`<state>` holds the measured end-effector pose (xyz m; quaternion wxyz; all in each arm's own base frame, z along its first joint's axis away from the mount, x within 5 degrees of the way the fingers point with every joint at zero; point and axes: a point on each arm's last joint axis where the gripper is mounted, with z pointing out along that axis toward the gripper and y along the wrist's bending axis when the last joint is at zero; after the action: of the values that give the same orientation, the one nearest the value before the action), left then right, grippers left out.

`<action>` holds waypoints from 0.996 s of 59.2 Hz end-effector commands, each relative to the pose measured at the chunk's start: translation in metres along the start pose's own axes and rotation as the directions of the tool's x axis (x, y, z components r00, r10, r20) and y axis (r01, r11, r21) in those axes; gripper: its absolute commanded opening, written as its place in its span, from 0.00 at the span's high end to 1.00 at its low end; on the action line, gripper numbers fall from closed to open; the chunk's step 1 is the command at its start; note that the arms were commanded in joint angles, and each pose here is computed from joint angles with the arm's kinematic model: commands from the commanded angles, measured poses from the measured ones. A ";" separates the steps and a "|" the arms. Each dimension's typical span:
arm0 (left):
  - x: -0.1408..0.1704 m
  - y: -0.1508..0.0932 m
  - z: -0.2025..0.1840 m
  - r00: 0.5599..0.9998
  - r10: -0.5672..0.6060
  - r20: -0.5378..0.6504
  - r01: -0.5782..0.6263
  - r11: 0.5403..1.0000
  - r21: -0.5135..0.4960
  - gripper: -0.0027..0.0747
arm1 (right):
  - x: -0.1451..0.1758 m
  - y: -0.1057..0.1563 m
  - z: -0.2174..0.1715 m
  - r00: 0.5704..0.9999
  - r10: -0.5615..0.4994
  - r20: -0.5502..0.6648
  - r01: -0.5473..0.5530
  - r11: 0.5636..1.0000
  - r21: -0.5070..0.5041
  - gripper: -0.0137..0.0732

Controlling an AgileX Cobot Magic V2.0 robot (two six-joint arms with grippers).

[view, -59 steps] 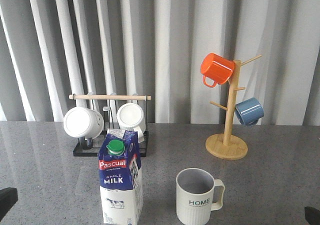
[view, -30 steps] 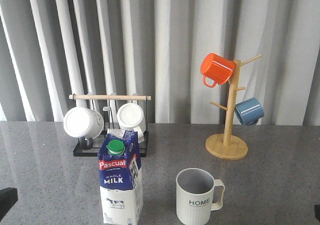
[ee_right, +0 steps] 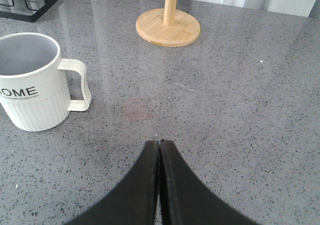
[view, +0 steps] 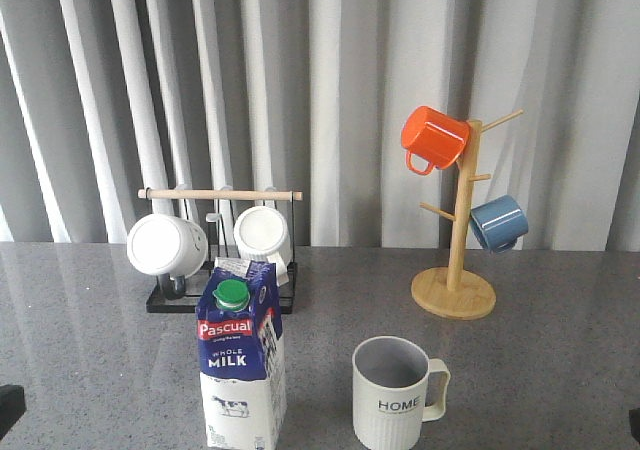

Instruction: Place milk next to cup

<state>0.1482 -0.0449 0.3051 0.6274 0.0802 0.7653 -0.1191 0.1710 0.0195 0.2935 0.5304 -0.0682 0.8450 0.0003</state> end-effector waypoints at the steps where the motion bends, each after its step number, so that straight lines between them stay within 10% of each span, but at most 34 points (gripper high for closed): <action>1: -0.009 0.000 -0.020 0.990 -0.039 0.139 0.037 0.999 0.014 0.98 | -0.016 -0.002 -0.005 0.995 -0.015 0.102 0.015 1.000 0.004 0.85; 36: 0.102 0.022 -0.086 0.931 0.061 0.360 0.024 0.974 -0.227 0.98 | -0.016 -0.002 -0.005 0.995 -0.015 0.102 0.015 1.000 0.004 0.85; 59: 0.105 0.023 -0.084 0.937 0.048 0.345 0.032 0.975 -0.222 0.98 | -0.016 -0.002 -0.005 0.995 -0.015 0.102 0.015 1.000 0.004 0.85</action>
<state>0.0564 -0.0022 0.2030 0.7231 -0.0051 0.6900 -0.0330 0.1710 0.0195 0.2935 0.5304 -0.0682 0.8450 0.0003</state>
